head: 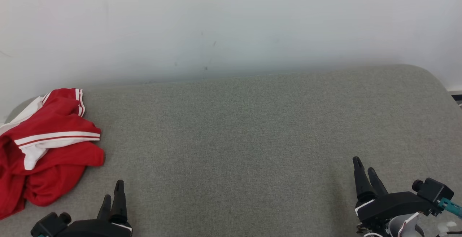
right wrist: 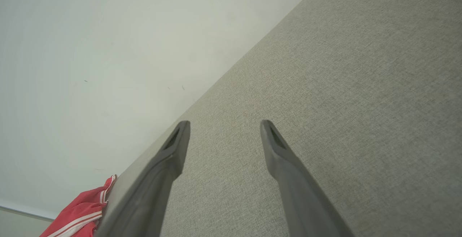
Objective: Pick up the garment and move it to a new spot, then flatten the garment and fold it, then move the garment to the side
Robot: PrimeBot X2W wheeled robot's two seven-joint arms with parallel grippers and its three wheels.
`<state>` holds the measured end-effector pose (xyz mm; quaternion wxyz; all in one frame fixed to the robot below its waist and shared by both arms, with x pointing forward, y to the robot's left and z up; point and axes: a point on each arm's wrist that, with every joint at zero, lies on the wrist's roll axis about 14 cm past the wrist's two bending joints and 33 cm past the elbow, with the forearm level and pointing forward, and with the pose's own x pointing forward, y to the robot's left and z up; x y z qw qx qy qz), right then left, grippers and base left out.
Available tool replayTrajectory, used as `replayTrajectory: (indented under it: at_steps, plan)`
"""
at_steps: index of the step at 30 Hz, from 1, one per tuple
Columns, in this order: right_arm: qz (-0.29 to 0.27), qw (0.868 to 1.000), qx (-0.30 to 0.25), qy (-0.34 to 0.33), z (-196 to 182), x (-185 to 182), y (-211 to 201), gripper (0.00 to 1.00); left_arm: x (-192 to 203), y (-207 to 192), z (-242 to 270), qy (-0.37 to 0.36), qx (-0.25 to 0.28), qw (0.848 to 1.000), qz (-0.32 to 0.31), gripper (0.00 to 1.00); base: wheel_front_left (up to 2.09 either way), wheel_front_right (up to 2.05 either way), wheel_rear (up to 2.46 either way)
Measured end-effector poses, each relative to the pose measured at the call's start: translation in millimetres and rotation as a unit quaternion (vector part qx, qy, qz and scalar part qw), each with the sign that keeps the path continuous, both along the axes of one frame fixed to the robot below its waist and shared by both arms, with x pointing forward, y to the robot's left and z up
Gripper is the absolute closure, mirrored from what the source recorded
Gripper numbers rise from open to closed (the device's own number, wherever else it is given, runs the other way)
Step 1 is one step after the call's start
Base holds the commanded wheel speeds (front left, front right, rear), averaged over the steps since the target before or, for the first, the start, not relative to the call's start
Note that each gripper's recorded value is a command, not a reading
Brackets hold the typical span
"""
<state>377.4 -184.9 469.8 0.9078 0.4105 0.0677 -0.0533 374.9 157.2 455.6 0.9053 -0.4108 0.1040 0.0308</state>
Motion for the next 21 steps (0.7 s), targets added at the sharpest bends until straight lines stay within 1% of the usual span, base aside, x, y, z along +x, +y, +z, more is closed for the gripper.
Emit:
replayTrajectory:
  at_steps: [11,17,19,21]
  plan:
    - [0.009,0.997,-0.075,-0.011,5,4,6,0.0,6,2,10,-0.023,0.095,0.995,-0.007,0.0,0.0,0.0,0.0]
    - [0.017,0.992,-0.123,-0.019,8,5,11,0.0,6,3,14,-0.036,0.158,0.987,-0.016,0.0,0.0,0.0,0.0]
    - [0.019,0.99,-0.136,-0.021,8,5,12,0.0,8,2,17,-0.042,0.17,0.984,-0.02,0.0,0.0,0.0,0.0]
    - [0.021,0.989,-0.147,-0.023,9,5,14,0.0,9,-2,20,-0.051,0.193,0.979,-0.029,0.0,0.0,0.0,0.0]
